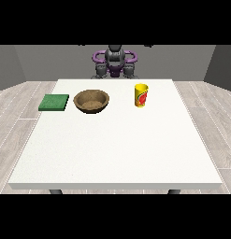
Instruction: Pick the cup and pour the ball into the bowl, then pick the bowl and place it on the pad
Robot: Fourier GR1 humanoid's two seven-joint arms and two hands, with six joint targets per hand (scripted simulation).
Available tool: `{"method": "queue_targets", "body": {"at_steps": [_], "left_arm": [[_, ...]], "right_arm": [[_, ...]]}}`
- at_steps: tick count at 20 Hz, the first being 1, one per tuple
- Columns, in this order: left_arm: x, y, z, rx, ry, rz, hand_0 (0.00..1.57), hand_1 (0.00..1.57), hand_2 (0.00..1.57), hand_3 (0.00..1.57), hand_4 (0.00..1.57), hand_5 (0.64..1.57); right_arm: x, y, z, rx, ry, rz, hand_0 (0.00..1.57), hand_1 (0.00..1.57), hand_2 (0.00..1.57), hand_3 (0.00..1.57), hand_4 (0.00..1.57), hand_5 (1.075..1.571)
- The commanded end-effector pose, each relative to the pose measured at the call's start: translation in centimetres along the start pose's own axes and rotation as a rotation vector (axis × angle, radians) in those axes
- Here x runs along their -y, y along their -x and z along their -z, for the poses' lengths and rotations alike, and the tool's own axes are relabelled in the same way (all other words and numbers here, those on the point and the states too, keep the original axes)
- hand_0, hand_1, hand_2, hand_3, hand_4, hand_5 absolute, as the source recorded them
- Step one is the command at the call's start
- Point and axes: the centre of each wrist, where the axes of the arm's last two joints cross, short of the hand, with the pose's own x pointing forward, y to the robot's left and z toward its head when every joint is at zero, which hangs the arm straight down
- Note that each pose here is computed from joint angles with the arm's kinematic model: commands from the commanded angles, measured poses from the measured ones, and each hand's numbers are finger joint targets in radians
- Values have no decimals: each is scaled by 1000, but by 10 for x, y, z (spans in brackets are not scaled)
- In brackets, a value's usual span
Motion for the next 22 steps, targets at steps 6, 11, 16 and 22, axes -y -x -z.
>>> {"method": "queue_targets", "body": {"at_steps": [6, 11, 16, 22], "left_arm": [[20, -39, 25, 256, 19, 28, 0, 0, 0, 0, 609, 1555], [9, -22, 34, 378, 34, 96, 0, 0, 0, 0, 550, 1513], [-12, 2, 58, 474, -18, 128, 0, 0, 0, 0, 528, 1491], [-24, 61, 64, 453, -19, 138, 0, 0, 0, 0, 187, 1472]], "right_arm": [[-14, -17, 1, 239, -41, 5, 0, 0, 0, 0, 716, 1540], [-1, -9, 18, 333, -21, 11, 0, 0, 0, 0, 707, 1542], [0, -27, 29, 466, -74, 22, 0, 0, 0, 0, 692, 1551], [34, -36, 35, 482, -78, 19, 0, 0, 0, 0, 676, 1559]]}}
